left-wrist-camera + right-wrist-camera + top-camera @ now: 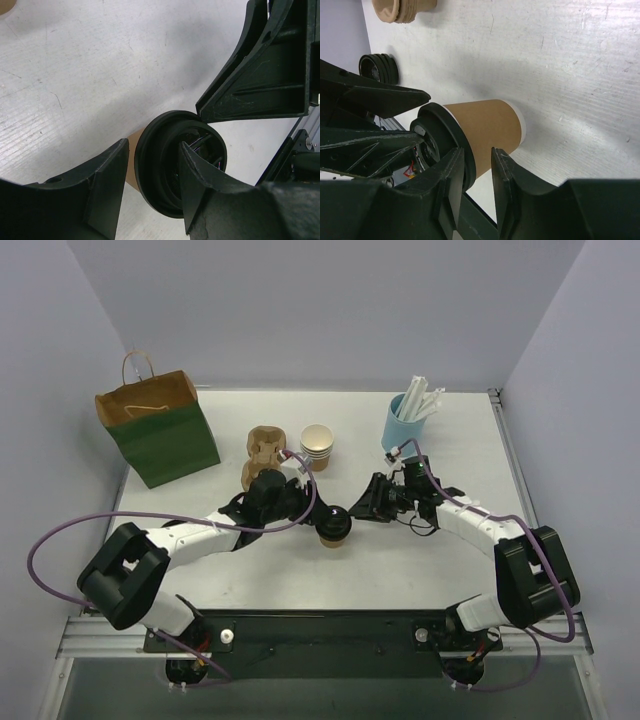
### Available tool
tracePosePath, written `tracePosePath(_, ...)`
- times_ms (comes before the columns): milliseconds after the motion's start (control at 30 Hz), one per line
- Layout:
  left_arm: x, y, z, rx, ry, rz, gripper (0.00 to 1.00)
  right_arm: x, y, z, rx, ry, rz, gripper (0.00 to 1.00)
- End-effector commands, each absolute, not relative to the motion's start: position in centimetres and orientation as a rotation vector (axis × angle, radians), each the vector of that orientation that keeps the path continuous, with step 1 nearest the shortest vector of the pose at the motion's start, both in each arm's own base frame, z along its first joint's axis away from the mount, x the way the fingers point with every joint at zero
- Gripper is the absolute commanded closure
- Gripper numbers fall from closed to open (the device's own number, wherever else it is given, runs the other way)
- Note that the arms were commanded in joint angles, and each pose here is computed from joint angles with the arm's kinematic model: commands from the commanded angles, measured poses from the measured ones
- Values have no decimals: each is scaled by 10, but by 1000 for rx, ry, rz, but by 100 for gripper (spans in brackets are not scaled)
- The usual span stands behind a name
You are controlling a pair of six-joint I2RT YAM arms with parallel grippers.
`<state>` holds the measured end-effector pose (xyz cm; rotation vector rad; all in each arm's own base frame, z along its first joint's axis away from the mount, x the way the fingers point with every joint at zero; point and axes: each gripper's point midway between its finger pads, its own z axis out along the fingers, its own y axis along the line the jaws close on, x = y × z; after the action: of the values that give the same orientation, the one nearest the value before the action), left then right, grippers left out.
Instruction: Pack the takeout coffee
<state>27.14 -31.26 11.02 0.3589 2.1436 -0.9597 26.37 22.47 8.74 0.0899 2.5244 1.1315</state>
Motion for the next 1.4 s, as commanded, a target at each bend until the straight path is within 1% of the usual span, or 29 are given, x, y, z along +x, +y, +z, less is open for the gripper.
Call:
tracePosePath(0,244,-284,44,388,2378,-807,47,259,227,77,86,2518,1171,72)
tracePosePath(133,244,-284,43,385,2375,-802,47,255,226,70,87,2525,1177,72)
tracePosePath(300,243,-279,37,365,2388,-782,47,252,214,54,127,2558,1084,76)
tracePosePath(367,242,-279,35,356,2390,-782,47,246,204,37,162,2600,1004,76)
tracePosePath(467,238,-276,28,343,2405,-766,47,233,195,16,194,2647,959,76)
tracePosePath(600,234,-271,19,302,2422,-754,47,225,187,2,213,2667,896,77)
tracePosePath(733,231,-270,17,289,2425,-761,48,232,189,18,177,2622,900,77)
tracePosePath(867,238,-276,33,276,2397,-772,47,248,197,61,120,2541,947,76)
tracePosePath(933,242,-278,42,275,2389,-775,47,262,203,88,89,2485,983,74)
tracePosePath(1033,249,-286,62,277,2370,-794,46,273,208,118,43,2443,995,68)
tracePosePath(1067,252,-288,69,276,2359,-800,45,273,209,124,24,2437,1000,63)
tracePosePath(1100,258,-295,84,275,2327,-817,44,271,209,128,14,2445,1003,62)
tracePosePath(1167,262,-297,97,274,2319,-821,40,270,211,138,-7,2439,1017,57)
tracePosePath(1200,271,-300,112,268,2288,-829,39,269,211,139,-21,2437,1016,56)
tracePosePath(1233,271,-298,115,270,2306,-810,38,267,212,141,-26,2442,1017,55)
tracePosePath(1267,275,-298,124,265,2294,-808,35,266,212,144,-37,2434,1014,52)
tracePosePath(1367,287,-297,152,247,2256,-834,29,259,217,148,-110,2446,960,45)
